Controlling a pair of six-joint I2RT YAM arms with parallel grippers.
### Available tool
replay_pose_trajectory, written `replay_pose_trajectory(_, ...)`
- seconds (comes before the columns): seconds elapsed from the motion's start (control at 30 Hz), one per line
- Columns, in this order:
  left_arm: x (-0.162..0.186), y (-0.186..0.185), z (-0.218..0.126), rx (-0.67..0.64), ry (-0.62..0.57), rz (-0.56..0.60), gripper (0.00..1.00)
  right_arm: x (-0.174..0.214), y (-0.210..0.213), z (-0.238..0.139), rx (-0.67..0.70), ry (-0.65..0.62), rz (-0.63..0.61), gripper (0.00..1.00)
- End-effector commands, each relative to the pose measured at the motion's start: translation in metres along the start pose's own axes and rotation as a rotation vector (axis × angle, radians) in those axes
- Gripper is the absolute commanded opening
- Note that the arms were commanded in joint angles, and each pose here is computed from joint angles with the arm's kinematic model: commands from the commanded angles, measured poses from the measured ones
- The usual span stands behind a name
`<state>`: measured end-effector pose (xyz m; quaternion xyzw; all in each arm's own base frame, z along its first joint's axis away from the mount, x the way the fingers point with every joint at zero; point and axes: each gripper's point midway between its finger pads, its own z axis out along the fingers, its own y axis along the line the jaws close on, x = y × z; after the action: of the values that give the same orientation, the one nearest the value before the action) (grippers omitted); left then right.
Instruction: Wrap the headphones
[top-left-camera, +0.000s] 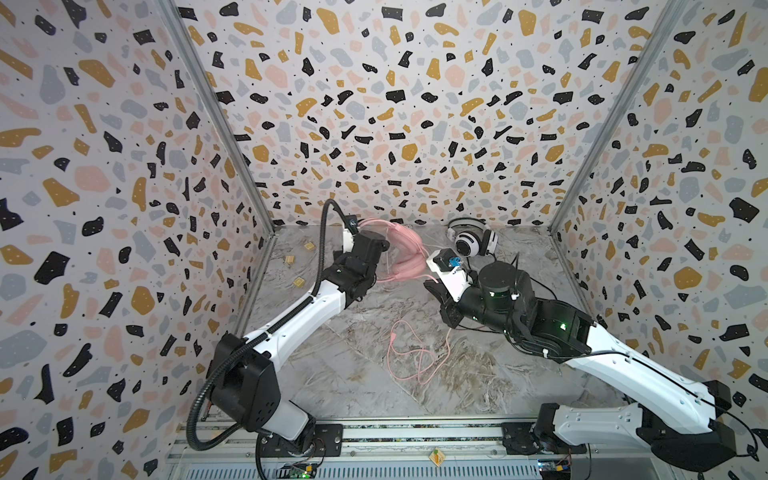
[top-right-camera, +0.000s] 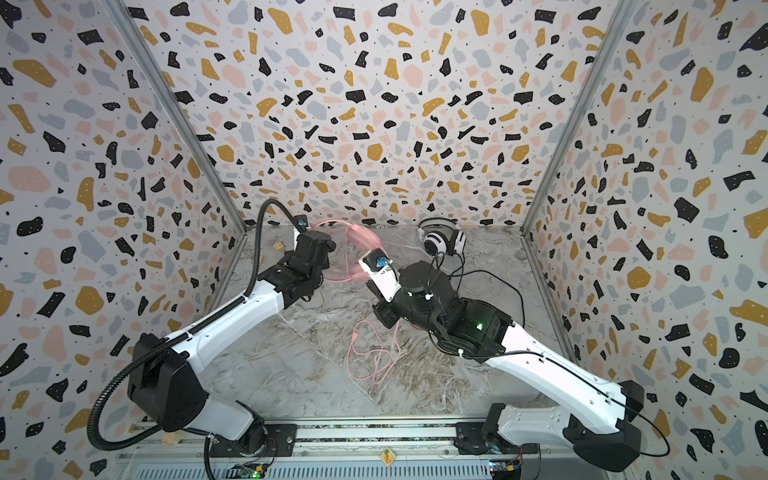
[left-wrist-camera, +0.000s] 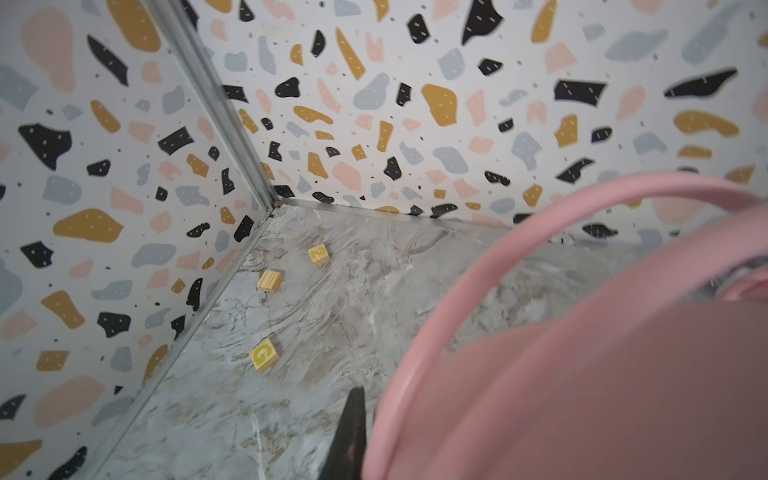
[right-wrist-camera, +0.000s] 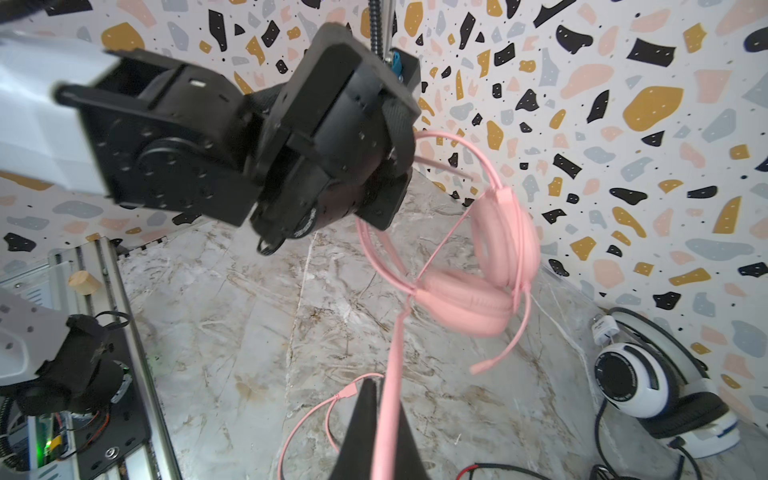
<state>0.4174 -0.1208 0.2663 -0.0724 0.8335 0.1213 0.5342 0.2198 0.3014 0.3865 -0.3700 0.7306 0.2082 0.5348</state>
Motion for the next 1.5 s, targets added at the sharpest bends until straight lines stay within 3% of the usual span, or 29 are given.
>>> replay_pose_trajectory(0.0, -0.017, -0.006, -0.022, 0.028, -0.058, 0.103, 0.00, -0.018, -0.029, -0.012, 0.060, -0.039, 0.000, 0.06)
replay_pose_trajectory(0.3, 0.005, -0.020, -0.059, 0.264, 0.001, 0.257, 0.00, -0.013, -0.104, -0.001, 0.179, -0.047, 0.055, 0.06)
replay_pose_trajectory(0.6, 0.029, -0.048, -0.082, 0.505, 0.119, 0.405, 0.00, -0.014, -0.132, 0.040, 0.128, -0.074, 0.095, 0.06)
replay_pose_trajectory(1.0, 0.000, -0.053, -0.124, 0.685, 0.044, 0.287, 0.00, 0.036, -0.159, 0.073, 0.119, -0.020, 0.201, 0.06)
replay_pose_trajectory(1.2, -0.007, -0.065, -0.142, 0.805, 0.041, 0.248, 0.00, 0.054, -0.142, 0.084, -0.023, -0.022, 0.252, 0.11)
replay_pose_trajectory(1.3, -0.016, -0.068, -0.146, 0.839, 0.036, 0.201, 0.00, 0.060, -0.126, 0.088, -0.115, -0.043, 0.279, 0.17)
replay_pose_trajectory(1.47, -0.033, -0.065, -0.149, 0.899, 0.031, 0.109, 0.00, 0.077, -0.108, 0.094, -0.229, -0.058, 0.327, 0.37)
